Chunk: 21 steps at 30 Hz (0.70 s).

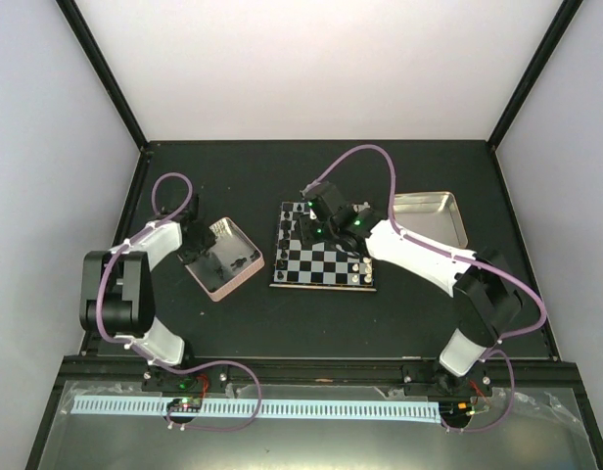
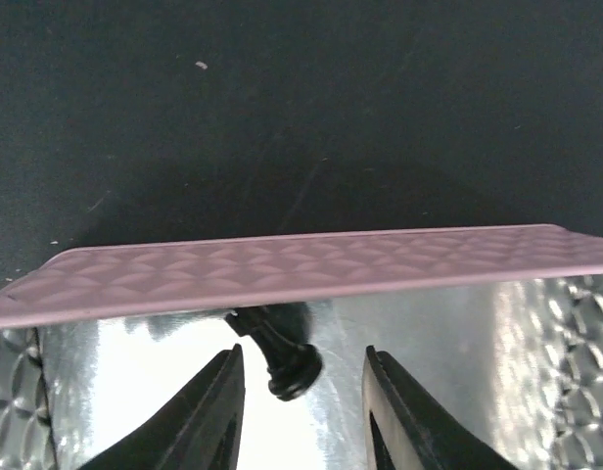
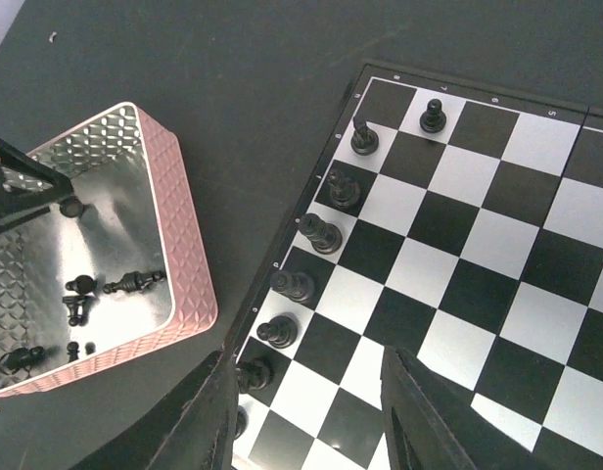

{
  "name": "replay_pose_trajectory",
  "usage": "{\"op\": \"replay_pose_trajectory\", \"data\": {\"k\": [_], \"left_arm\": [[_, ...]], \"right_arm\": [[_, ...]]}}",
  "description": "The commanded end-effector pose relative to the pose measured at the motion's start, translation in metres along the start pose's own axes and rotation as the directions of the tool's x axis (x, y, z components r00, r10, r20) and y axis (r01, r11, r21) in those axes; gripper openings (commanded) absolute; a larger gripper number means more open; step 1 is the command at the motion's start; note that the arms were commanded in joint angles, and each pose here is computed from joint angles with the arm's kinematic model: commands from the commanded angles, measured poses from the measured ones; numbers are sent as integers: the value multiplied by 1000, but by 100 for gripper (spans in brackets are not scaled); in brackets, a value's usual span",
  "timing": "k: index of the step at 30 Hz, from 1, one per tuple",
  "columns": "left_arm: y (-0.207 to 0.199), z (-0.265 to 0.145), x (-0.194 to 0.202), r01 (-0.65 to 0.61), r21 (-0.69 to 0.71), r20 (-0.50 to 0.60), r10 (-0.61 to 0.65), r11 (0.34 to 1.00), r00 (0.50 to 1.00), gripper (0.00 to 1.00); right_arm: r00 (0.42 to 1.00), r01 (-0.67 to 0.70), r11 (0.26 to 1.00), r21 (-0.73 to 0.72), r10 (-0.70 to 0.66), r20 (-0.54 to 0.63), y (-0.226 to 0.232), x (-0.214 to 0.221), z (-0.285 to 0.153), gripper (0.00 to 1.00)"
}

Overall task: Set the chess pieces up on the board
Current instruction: Pick up the chess piece from the storage box.

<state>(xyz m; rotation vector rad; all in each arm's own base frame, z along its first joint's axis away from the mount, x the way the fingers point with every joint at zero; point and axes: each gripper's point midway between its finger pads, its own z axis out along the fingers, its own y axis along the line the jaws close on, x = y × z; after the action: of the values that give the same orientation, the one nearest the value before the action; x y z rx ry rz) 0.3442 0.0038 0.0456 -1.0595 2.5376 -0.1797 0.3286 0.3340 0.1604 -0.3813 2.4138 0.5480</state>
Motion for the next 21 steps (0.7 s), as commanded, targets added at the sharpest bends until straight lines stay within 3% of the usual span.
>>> {"op": "replay_pose_trajectory", "data": {"k": [1, 11, 21], "left_arm": [[4, 0, 0, 44, -29, -52, -45, 999, 998, 37], [12, 15, 2, 79, -75, -134, -89, 994, 987, 38], [23, 13, 9, 87, -133, -154, -108, 987, 982, 26]], "right_arm": [[999, -16, 1000, -25, 17, 41, 4, -10, -12, 41], [999, -11, 1000, -23, 12, 47, 3, -13, -18, 41], [998, -5, 1000, -7, 5, 60, 0, -14, -22, 41]]}}
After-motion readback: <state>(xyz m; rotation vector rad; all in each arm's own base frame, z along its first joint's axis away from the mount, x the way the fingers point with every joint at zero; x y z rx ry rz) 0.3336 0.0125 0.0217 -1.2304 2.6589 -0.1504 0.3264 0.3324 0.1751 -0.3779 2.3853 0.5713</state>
